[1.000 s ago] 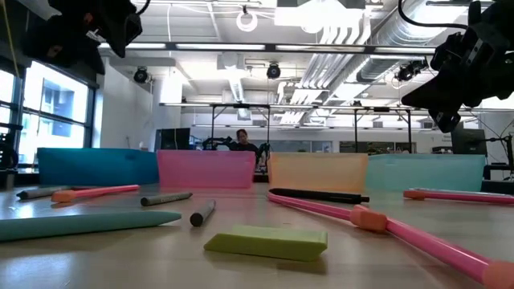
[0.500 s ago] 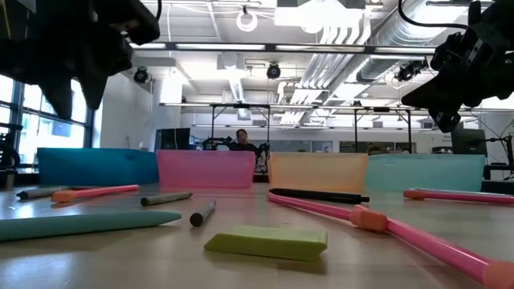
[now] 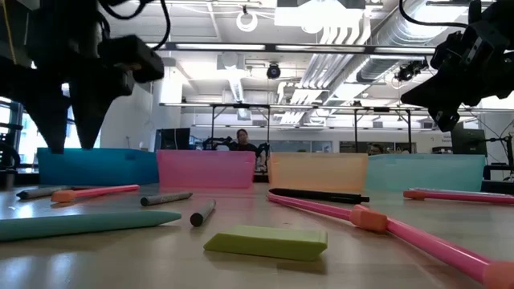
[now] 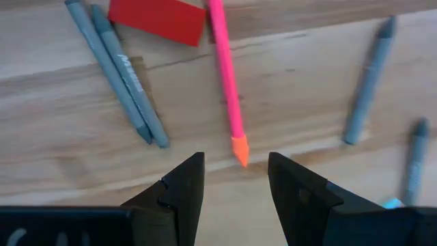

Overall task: Sort crayons/erasers/pens/pencils in bins
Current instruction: Put the pink pencil into the pink bin

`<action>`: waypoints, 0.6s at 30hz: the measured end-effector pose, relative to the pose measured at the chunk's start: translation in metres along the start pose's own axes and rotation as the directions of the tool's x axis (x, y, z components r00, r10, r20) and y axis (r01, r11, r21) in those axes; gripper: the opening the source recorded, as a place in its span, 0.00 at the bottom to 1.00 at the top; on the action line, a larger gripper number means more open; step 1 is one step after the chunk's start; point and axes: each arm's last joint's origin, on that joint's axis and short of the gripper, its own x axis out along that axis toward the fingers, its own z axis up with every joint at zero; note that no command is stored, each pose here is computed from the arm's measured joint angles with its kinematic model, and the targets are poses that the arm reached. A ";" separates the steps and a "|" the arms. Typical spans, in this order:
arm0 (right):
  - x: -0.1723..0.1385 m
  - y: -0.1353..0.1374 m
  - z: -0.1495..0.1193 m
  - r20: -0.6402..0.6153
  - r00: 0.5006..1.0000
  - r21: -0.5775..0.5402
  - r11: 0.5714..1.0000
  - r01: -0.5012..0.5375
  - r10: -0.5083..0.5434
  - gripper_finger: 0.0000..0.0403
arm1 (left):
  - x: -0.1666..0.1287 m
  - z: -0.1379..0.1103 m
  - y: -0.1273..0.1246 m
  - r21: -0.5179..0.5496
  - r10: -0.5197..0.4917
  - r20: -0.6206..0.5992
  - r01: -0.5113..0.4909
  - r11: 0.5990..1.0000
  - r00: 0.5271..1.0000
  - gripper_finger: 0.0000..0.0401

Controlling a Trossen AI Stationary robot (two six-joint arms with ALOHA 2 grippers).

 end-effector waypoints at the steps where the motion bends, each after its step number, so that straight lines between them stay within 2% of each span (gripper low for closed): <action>1: 0.000 0.000 0.000 -0.001 1.000 0.000 1.000 0.001 -0.001 0.00 | 0.003 0.000 -0.001 0.000 0.009 0.002 -0.009 1.000 1.000 0.37; 5: 0.000 0.000 0.000 -0.001 1.000 0.000 1.000 0.000 0.000 0.00 | 0.013 -0.001 -0.004 -0.010 0.024 0.004 -0.024 1.000 1.000 0.37; 10: 0.000 0.000 -0.001 -0.005 1.000 0.000 1.000 0.003 -0.003 0.00 | 0.023 -0.002 -0.012 -0.010 -0.008 -0.001 0.008 1.000 1.000 0.37; 18: 0.001 -0.001 -0.002 -0.023 1.000 -0.001 1.000 0.012 -0.012 0.00 | 0.037 -0.006 -0.014 0.004 0.028 0.000 -0.028 1.000 1.000 0.35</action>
